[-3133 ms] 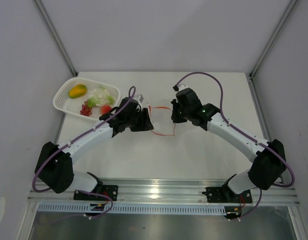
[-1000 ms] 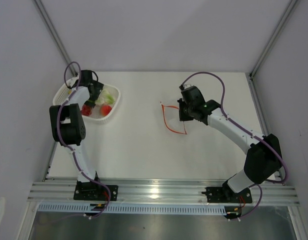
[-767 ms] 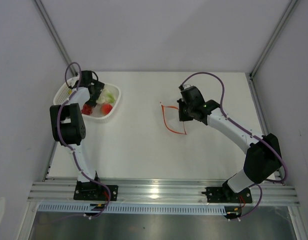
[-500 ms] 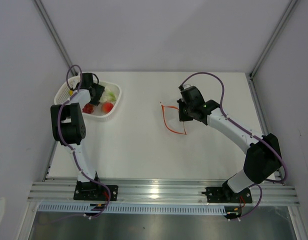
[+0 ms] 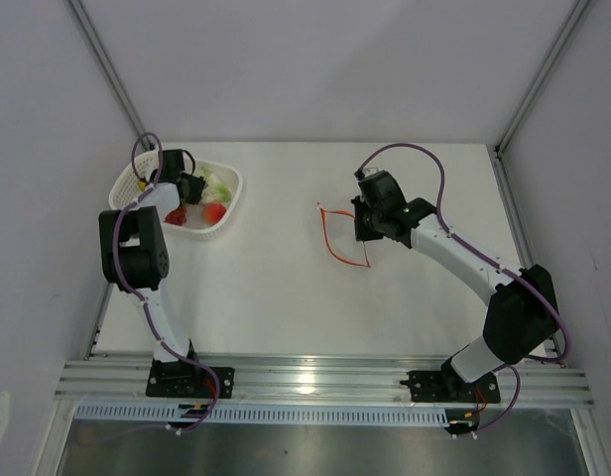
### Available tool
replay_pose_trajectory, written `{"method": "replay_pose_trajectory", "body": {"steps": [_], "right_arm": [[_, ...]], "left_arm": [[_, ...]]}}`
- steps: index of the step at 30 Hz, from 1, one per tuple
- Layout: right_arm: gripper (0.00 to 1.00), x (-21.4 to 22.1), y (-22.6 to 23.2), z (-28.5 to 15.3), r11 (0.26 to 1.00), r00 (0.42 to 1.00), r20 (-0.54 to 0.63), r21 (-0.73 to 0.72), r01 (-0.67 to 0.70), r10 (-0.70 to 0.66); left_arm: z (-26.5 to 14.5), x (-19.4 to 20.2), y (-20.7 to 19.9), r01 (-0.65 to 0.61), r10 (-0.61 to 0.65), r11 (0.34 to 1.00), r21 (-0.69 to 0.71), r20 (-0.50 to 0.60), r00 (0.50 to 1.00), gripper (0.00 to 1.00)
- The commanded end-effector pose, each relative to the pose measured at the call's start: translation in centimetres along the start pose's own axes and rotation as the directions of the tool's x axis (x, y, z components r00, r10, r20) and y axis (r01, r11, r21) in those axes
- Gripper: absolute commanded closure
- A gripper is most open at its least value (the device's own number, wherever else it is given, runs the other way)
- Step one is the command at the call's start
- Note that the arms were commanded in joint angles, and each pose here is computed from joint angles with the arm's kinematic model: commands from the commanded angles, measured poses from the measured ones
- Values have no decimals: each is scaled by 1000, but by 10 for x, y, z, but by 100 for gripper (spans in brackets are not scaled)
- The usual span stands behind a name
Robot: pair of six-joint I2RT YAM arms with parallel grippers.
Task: Place the food in the zip-top bag and seal the zipper
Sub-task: Pick up the fake vegetable from the bin, then place the fake vegetable in the zipper food storage bag.
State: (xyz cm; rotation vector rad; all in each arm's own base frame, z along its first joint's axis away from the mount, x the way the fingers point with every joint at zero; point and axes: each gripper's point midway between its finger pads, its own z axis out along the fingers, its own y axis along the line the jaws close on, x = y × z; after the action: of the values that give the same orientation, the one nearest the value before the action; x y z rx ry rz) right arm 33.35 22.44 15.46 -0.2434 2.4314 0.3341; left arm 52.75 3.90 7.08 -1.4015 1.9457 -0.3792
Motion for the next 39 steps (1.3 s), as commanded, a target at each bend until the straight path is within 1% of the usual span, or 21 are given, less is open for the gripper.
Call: {"method": "replay_pose_trajectory", "body": {"steps": [1,8,13,17,18,19,20,21,25,26,27,28,29,30,31,32,34,35,37,38,39], "right_arm": [[100,-3,-2,-7,1000,1000,21,7,1,-1],[100,-1,-3,-9,1000,1000,22,10,-6,6],[100,-1,-4,-10,1000,1000,26,10,-14,13],[100,0,-4,-11,1000,999,26,12,-21,21],[100,0,-4,-12,1000,999,25,12,-26,26],[100,0,-4,-12,1000,999,26,13,-26,26],[100,0,-4,-13,1000,999,22,13,-29,28],[100,0,-3,-14,999,999,23,11,-32,32],[100,0,0,-19,998,998,22,-4,-55,55],[100,1,2,-21,998,998,19,-14,-60,60],[100,2,3,-23,998,998,18,-20,-66,66],[100,3,4,-24,997,997,15,-27,-77,77],[100,2,7,-27,996,996,23,-39,-81,82],[100,3,9,-29,995,996,22,-48,-85,86],[100,4,10,-30,995,996,22,-55,-86,87],[100,4,13,-33,994,996,24,-61,-89,90],[100,4,15,-35,994,996,31,-68,-87,89],[100,4,16,-36,994,996,35,-69,-82,85],[100,5,21,-39,994,996,47,-80,-72,76],[100,5,22,-39,994,996,55,-86,-71,76],[100,4,25,-41,993,995,65,-96,-71,77]], "left_arm": [[-20,0,0,-5,5,1000,7,-20,1000,99],[-52,-11,-14,-32,30,997,74,22,999,99],[-85,-20,-34,-67,56,981,183,63,996,99],[-107,-15,-43,-99,86,967,234,64,994,99],[-109,-11,-39,-104,93,967,232,57,994,100],[-121,-12,-44,-112,98,961,254,68,993,99],[-128,-8,-47,-118,104,956,268,68,992,99],[-131,4,-40,-125,118,955,270,40,992,99],[-172,41,-49,-173,193,908,383,-14,981,99],[-193,66,-54,-198,238,877,438,-37,971,99],[-205,75,-61,-209,259,848,487,-36,965,99],[-217,86,-65,-224,290,819,528,-44,956,99],[-230,119,-61,-233,356,780,580,-105,929,99],[-252,127,-72,-232,380,722,652,-94,920,100],[-260,142,-67,-243,421,697,674,-111,900,99],[-280,165,-72,-243,478,636,733,-126,869,99],[-302,186,-73,-266,556,564,782,-121,823,99],[-311,209,-63,-270,612,548,792,-159,775,99],[-316,228,-49,-281,656,552,785,-201,728,99],[-322,241,-44,-277,681,539,795,-218,700,100],[-321,250,-34,-272,692,549,790,-247,678,99]]}}
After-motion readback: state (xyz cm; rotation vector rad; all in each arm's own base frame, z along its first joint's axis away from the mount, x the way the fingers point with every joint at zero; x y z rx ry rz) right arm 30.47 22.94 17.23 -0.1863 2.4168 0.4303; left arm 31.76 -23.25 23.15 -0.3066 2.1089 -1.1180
